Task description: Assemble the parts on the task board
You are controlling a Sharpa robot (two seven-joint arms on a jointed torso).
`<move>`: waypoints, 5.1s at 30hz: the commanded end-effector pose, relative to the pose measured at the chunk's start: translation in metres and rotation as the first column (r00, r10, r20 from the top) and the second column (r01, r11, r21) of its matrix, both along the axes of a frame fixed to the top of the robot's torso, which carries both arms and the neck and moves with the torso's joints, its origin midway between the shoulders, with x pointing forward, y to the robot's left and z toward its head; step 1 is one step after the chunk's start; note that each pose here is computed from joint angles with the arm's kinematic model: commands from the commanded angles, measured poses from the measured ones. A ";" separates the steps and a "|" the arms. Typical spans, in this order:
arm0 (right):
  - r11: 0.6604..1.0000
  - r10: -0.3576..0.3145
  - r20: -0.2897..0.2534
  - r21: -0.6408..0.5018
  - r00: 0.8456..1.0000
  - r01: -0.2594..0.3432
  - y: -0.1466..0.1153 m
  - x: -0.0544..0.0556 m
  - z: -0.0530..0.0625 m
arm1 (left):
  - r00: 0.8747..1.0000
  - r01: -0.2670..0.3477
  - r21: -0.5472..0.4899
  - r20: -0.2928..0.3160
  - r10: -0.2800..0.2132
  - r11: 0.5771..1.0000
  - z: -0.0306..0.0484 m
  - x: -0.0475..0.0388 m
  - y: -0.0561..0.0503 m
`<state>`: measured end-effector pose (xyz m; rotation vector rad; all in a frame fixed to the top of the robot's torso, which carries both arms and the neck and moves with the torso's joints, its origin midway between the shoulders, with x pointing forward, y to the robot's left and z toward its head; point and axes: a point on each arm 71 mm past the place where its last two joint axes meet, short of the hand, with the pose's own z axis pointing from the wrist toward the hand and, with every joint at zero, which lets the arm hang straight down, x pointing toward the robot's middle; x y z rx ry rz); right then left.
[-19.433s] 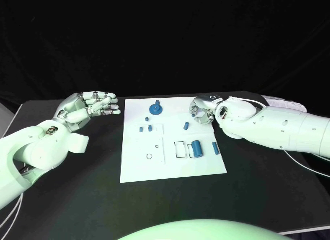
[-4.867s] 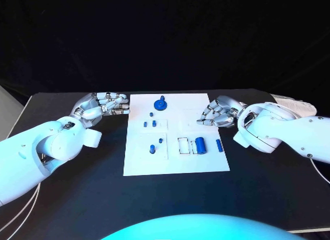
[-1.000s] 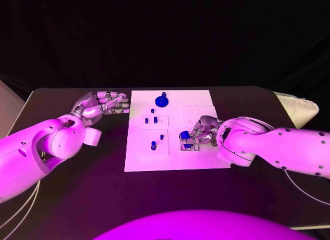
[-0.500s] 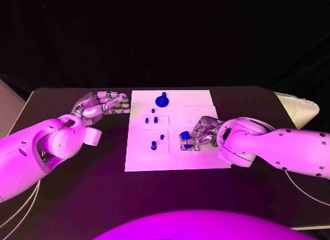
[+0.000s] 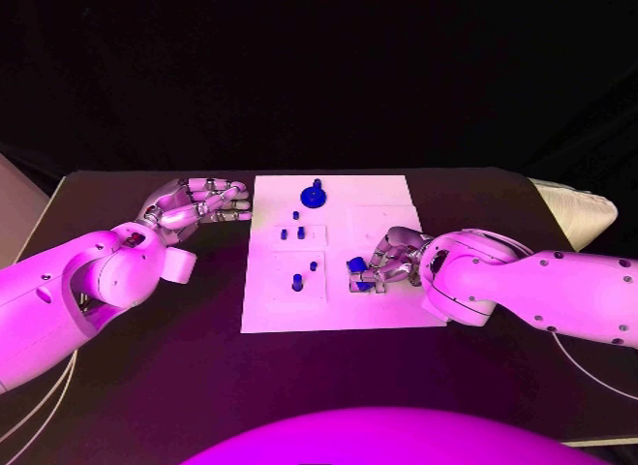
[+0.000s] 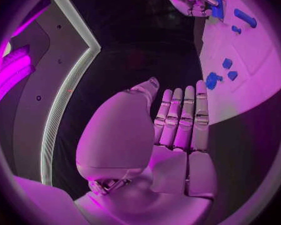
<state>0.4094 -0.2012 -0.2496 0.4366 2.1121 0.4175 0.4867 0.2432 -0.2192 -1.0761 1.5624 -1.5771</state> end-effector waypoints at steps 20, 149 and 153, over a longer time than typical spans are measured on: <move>1.000 0.011 0.032 -0.017 0.999 -0.010 0.005 0.005 -0.003 | 1.000 0.016 -0.011 -0.003 -0.016 1.000 0.0002 -0.0010 -0.001; 0.973 -0.064 0.028 -0.221 0.998 0.069 -0.116 -0.010 0.012 | 1.000 0.003 -0.005 -0.019 -0.004 1.000 -0.0025 -0.0013 0.004; 0.974 -0.061 0.038 -0.218 0.997 0.068 -0.110 -0.010 0.010 | 1.000 0.004 -0.005 -0.020 -0.005 1.000 -0.0028 -0.0015 0.004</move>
